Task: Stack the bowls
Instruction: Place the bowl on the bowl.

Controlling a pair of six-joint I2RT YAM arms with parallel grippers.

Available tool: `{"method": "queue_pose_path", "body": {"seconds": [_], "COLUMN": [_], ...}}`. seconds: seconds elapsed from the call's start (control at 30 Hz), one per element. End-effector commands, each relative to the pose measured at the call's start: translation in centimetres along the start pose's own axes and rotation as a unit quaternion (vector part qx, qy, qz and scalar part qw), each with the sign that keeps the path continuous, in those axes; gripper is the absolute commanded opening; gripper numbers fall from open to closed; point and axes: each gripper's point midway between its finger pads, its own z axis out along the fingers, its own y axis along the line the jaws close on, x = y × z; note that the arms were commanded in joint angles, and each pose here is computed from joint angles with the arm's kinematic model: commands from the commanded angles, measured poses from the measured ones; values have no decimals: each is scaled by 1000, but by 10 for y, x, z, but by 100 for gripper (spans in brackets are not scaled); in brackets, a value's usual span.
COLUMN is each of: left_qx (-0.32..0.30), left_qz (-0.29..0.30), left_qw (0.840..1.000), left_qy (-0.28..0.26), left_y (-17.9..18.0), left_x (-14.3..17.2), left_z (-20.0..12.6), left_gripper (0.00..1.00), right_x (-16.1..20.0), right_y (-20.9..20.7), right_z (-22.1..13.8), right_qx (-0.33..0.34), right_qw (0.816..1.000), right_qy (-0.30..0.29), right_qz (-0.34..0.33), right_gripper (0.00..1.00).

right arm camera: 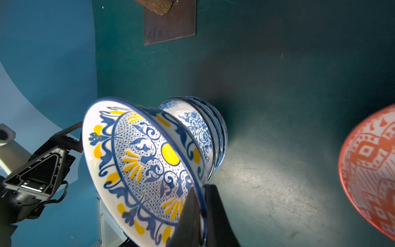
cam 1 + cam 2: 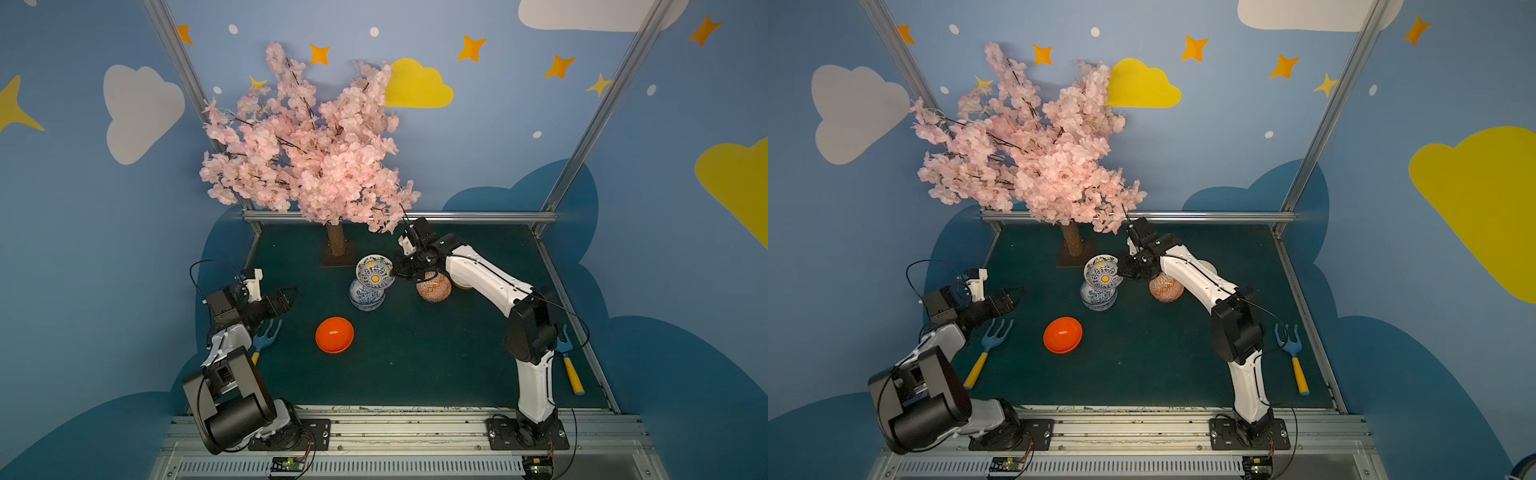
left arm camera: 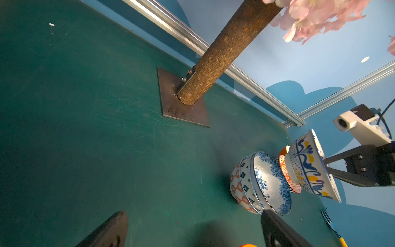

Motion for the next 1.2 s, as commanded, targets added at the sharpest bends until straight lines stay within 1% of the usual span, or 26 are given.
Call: {"method": "queue_pose_path", "body": {"seconds": [0.0, 0.5, 0.67, 1.17], "left_qx": [20, 33, 36, 33], "left_qz": [26, 90, 110, 117], "left_qw": [999, 994, 991, 990], "left_qy": [8, 55, 64, 66], "left_y": [-13, -41, -47, -49], "left_x": [2, 26, 32, 34], "left_z": [3, 19, 22, 22], "left_gripper": [100, 100, 100, 100], "right_x": [-9, -2, 2, 10], "right_y": [21, 19, 16, 13], "right_z": [-1, 17, 22, 36], "right_qx": [-36, -10, 9, 25], "right_qw": [999, 1000, 1000, 999], "right_qy": [-8, 5, 9, 27], "right_qz": [-7, -15, -19, -24], "right_gripper": [0, 0, 0, 0]}}
